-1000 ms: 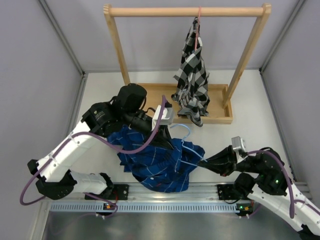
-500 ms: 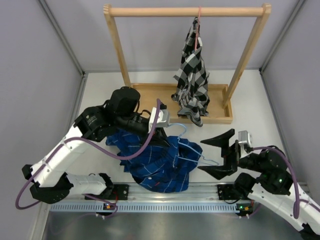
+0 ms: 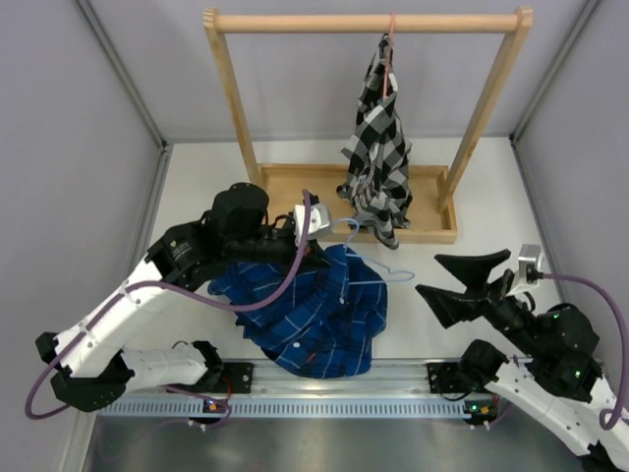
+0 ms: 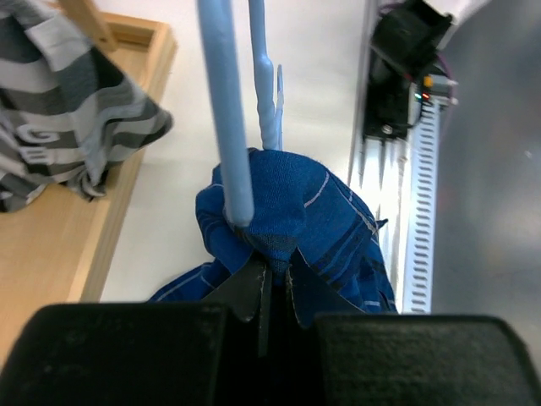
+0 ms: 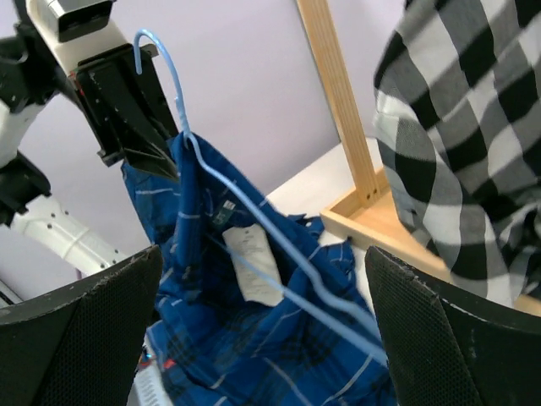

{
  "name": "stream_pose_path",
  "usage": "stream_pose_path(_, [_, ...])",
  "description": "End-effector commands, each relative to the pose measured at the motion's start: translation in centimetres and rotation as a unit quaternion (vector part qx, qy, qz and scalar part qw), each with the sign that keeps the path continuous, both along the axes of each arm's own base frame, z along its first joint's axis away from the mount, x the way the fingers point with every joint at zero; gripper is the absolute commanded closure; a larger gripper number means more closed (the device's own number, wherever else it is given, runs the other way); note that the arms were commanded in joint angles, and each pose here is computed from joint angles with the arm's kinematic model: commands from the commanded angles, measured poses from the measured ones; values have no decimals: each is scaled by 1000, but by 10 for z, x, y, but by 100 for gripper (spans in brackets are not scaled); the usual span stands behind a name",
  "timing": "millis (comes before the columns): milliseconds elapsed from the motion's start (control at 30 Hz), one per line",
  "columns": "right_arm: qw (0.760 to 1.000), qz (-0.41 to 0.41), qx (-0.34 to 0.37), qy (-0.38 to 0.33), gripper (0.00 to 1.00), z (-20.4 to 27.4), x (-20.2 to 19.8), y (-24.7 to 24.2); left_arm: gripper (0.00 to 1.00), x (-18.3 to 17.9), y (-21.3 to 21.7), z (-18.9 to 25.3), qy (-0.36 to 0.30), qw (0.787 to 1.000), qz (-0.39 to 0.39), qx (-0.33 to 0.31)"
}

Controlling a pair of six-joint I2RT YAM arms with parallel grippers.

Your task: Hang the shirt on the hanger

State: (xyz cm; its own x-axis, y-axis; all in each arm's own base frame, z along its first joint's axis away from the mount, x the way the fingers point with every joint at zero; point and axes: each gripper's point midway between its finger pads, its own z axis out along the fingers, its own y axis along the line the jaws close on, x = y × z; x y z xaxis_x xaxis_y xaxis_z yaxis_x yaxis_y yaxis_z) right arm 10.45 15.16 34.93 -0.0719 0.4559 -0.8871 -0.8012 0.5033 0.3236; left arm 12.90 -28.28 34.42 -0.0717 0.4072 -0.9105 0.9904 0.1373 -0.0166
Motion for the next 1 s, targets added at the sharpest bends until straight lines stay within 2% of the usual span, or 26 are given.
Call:
stream_pose_path(0, [994, -24, 32, 97, 1, -17, 16, 1, 100, 34, -4, 35, -49, 992, 91, -69])
stream_pose_path(67, [991, -8, 25, 128, 1, -37, 22, 17, 100, 42, -4, 42, -58, 987, 116, -96])
stream_pose_path(133, [991, 31, 32, 130, 1, -37, 18, 34, 100, 49, -5, 44, -43, 980, 148, -125])
stream_pose_path(233, [987, 77, 52, 132, 6, -35, 11, 49, 100, 58, -4, 39, -19, 972, 189, -139])
stream_pose_path(333, [980, 100, 79, 151, 13, -41, 14, 61, 100, 52, -6, 36, -1, 973, 180, -142])
stream_pose_path(367, [975, 103, 83, 176, 18, -53, 16, 66, 100, 50, -6, 38, 6, 973, 178, -147])
stream_pose_path(467, [966, 93, 78, 228, 25, -79, 27, 75, 100, 41, -4, 51, 15, 971, 167, -169])
stream_pose_path(567, [954, 106, 81, 267, 28, -94, 29, 86, 100, 26, -6, 64, 25, 971, 136, -193])
stream_pose_path(667, [949, 149, 63, 269, 32, -96, 17, 100, 100, 12, -9, 72, 43, 972, 103, -206])
stream_pose_path(733, [951, 158, 44, 261, 35, -98, 13, 104, 100, 14, -8, 66, 47, 972, 111, -204])
stream_pose_path(867, [949, 152, 60, 270, 54, -107, 15, 105, 100, 25, -3, 67, 28, 967, 142, -212])
stream_pose_path(933, [949, 158, 51, 269, 59, -110, 14, 109, 100, 28, -1, 73, 21, 964, 151, -217])
stream_pose_path(967, [951, 156, 48, 262, 71, -111, 15, 109, 100, 27, 1, 80, 14, 963, 148, -223])
